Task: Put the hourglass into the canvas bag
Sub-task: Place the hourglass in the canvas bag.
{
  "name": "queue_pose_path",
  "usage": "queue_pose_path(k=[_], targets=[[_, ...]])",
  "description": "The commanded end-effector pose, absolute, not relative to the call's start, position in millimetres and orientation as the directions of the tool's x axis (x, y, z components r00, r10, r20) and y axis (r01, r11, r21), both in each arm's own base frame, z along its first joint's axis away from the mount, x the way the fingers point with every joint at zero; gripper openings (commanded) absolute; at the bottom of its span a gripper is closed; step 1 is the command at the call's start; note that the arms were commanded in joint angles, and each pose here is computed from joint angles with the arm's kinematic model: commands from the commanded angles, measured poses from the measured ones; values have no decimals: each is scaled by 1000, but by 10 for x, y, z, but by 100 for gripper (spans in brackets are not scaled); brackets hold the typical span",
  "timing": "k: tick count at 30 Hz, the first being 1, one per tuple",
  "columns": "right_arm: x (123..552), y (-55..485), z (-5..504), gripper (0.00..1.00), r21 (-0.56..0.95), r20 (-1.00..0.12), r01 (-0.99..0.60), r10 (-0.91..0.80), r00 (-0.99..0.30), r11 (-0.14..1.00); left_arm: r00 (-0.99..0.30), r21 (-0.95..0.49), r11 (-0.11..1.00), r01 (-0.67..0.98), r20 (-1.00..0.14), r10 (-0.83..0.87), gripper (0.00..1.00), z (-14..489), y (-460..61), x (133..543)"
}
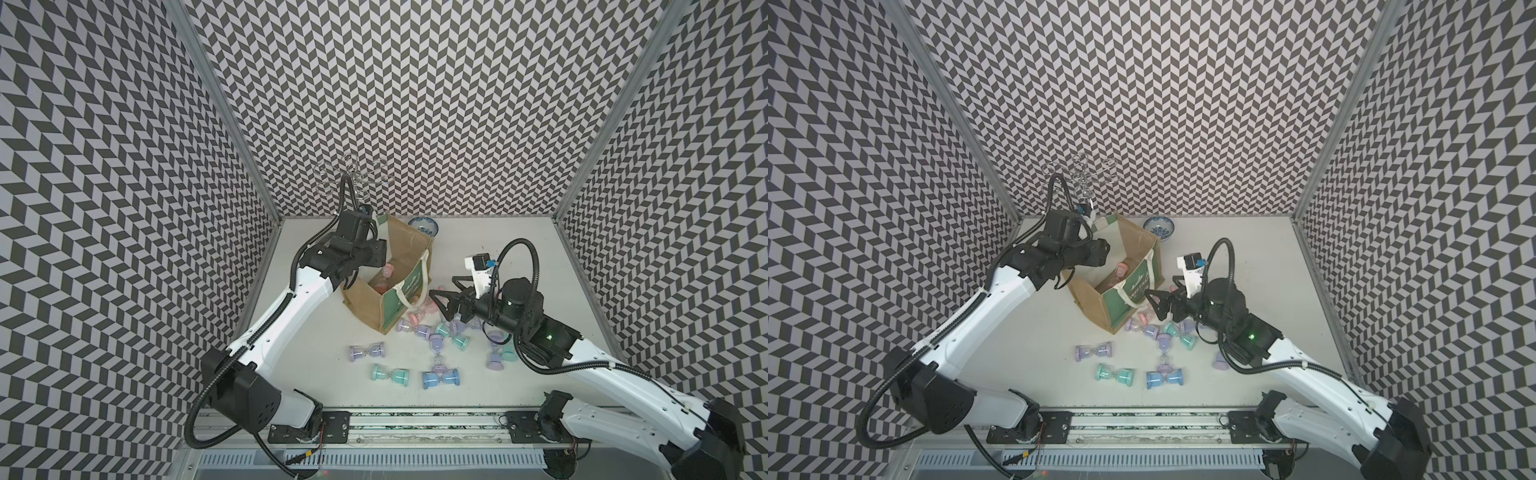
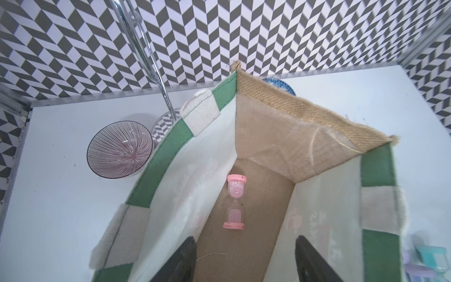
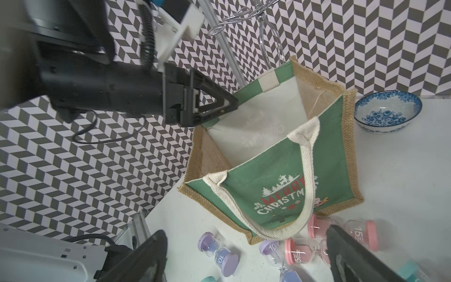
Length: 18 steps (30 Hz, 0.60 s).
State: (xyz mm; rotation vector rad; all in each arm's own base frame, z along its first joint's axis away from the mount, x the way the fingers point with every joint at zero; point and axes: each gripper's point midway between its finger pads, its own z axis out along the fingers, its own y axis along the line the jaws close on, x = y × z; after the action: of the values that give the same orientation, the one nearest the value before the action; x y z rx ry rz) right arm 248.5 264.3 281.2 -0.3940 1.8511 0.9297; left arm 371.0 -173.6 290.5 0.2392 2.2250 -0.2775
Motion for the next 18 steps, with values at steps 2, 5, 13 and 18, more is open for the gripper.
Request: queue_pose_path(k=[2, 5, 13, 18], targets=[[2451, 2501, 2731, 99, 434, -864, -575, 139, -485, 694, -542, -149, 916, 373, -836, 84, 65, 3232, -1902, 3462], [2405, 2436, 2668, 99, 447, -848, -551, 138, -511, 705, -499, -166, 867, 471, -860, 106, 65, 3362, -2093, 3210], [2306, 2265, 2440, 99, 468, -816, -490, 147, -559, 735, -515, -207, 766, 609, -838, 182, 66, 3204, -2673, 2536], [2253, 2200, 2199, 99, 473, -791, -457, 133, -598, 754, -577, -249, 736, 630, -784, 228, 66, 2935, -3006, 2172]])
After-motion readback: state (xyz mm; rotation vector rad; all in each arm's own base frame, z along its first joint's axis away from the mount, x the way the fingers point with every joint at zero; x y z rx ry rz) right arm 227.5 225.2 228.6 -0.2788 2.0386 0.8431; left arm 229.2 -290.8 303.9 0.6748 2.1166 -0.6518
